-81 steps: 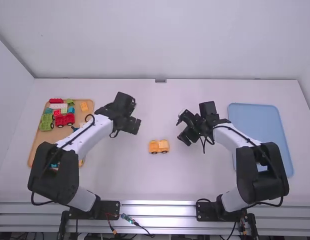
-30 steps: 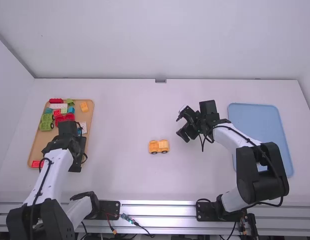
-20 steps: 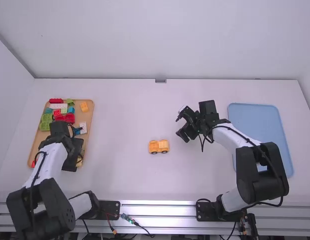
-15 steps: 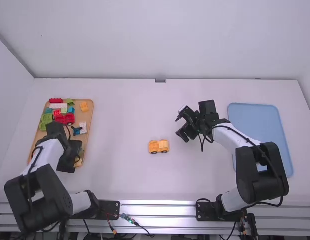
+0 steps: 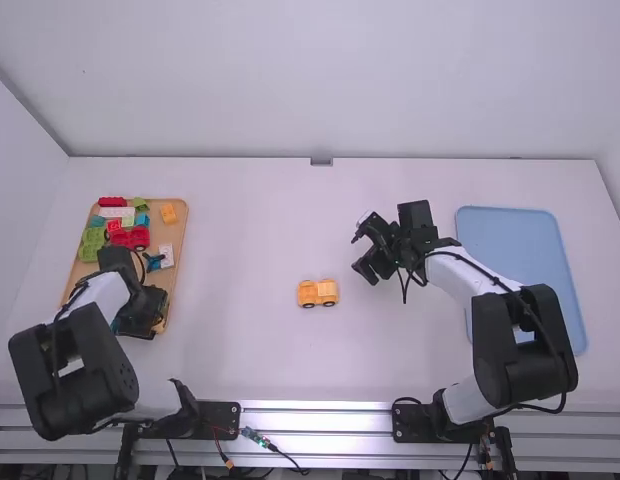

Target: Assemble lego blocks to make yellow taxi

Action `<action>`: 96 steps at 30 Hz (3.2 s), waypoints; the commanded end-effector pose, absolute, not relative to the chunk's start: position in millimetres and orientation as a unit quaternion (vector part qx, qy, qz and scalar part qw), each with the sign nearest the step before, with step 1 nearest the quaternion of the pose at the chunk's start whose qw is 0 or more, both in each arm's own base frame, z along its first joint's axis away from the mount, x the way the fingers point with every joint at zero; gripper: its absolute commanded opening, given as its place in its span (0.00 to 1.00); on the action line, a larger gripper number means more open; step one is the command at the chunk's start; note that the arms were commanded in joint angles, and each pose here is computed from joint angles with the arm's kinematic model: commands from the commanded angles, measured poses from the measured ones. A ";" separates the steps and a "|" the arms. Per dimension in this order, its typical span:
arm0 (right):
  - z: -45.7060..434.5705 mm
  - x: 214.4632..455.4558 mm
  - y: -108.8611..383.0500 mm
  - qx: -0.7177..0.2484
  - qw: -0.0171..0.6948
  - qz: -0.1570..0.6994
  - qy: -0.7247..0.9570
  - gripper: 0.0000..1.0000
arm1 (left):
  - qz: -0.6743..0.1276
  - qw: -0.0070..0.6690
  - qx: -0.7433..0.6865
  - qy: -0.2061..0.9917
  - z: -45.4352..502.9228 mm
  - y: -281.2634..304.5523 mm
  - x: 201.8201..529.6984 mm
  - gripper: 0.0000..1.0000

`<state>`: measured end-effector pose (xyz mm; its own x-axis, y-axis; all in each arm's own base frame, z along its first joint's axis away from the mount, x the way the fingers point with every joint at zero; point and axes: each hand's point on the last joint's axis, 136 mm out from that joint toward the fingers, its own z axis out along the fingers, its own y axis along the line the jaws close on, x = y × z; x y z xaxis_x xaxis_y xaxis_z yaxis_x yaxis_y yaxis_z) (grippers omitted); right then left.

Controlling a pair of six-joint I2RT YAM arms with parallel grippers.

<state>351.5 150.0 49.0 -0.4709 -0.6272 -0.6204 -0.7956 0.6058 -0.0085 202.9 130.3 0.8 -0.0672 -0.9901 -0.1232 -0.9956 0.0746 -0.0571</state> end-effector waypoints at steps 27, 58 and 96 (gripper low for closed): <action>48.5 347.6 151.5 -0.421 0.293 0.146 0.845 0.99 | 0.011 0.105 -0.661 0.743 23.1 147.1 231.6 0.75; 48.6 347.6 151.6 -0.422 0.294 0.146 0.845 0.99 | 0.029 0.036 -0.663 0.747 18.2 129.9 200.9 0.60; 48.7 347.5 151.9 -0.422 0.294 0.148 0.845 0.99 | -0.008 0.077 -0.662 0.746 -15.5 122.6 207.0 0.50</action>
<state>351.3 150.0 48.9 -0.4713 -0.6272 -0.6201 -0.7957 0.6056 -0.0078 214.8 129.0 -8.2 -0.1050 -0.9859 -0.1306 -0.9834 0.1225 -0.1340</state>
